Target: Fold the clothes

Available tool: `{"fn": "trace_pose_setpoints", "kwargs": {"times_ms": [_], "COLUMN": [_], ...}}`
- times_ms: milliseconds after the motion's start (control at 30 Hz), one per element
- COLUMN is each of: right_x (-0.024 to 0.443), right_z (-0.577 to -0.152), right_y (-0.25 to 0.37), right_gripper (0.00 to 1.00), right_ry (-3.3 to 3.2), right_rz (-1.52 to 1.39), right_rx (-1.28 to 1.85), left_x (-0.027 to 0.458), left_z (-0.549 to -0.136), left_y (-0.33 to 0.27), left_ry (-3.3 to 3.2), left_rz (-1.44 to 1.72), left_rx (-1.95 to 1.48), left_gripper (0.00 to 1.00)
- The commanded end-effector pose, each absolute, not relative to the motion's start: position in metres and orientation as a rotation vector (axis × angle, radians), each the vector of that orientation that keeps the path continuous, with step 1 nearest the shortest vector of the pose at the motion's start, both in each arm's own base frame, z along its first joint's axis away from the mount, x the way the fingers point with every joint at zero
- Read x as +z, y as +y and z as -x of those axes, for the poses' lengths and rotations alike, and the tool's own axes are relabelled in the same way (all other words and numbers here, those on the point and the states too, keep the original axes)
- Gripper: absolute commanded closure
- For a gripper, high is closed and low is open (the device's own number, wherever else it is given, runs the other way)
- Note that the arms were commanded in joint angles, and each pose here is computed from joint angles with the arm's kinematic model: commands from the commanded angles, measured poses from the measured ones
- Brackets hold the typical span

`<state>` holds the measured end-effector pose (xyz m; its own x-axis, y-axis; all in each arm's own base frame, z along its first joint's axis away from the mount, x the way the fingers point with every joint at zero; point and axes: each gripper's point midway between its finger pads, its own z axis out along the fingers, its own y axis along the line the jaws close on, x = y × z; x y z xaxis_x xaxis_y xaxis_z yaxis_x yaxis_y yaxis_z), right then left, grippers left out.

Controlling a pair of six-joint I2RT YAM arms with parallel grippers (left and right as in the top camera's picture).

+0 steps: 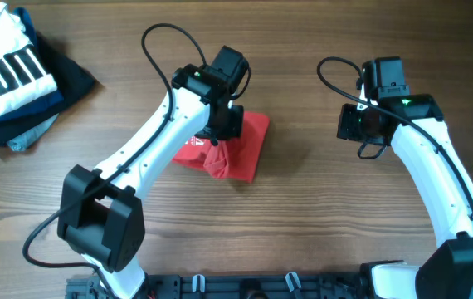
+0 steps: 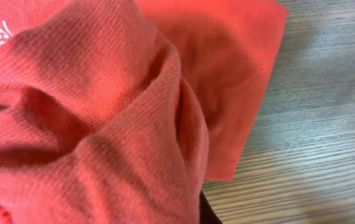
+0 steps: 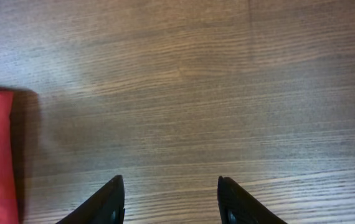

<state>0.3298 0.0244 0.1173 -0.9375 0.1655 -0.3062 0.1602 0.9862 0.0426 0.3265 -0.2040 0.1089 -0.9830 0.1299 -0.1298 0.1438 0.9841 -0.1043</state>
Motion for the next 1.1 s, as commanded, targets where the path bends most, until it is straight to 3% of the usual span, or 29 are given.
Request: {"fn": "trace_pose_setpoints", "kwargs": {"times_ms": [0,467,533,567,600,867,967,1067], "right_x": [0.118,0.118,0.118,0.118,0.118,0.118,0.120,0.129], "right_z": [-0.331,-0.330,-0.329,-0.329,-0.329,-0.329,-0.330,-0.327], "right_y": [0.021,0.021,0.021,0.021,0.021,0.023,0.046,0.090], "right_gripper": [0.51,0.52,0.52,0.52,0.52,0.51,0.51,0.51], "right_ry": [2.819,2.823,2.826,2.826,2.826,2.829,2.827,2.763], "right_rz": [-0.216,-0.217,-0.217,-0.217,-0.217,-0.188,0.031,0.296], "right_rx": [-0.001,-0.001,-0.002,-0.002,-0.002,0.009,0.173,0.462], "left_x": [0.108,0.092,0.090,0.089,0.089,0.147,0.173,0.184], "left_z": [-0.329,-0.316,-0.314,-0.313,-0.314,-0.335,-0.353,-0.373], "left_y": [-0.205,-0.227,-0.229,-0.230,-0.231,-0.222,-0.196,-0.161], "left_ry": [3.003,3.033,3.039,3.038,3.035,2.870,2.774,2.731], "left_rz": [-0.195,-0.295,-0.307,-0.311,-0.315,-0.256,-0.163,-0.027], "left_rx": [-0.155,-0.135,-0.130,-0.130,-0.132,-0.170,-0.115,-0.084], "left_gripper": [0.95,0.89,0.75,0.45,0.35,0.27,0.19,0.17]}}
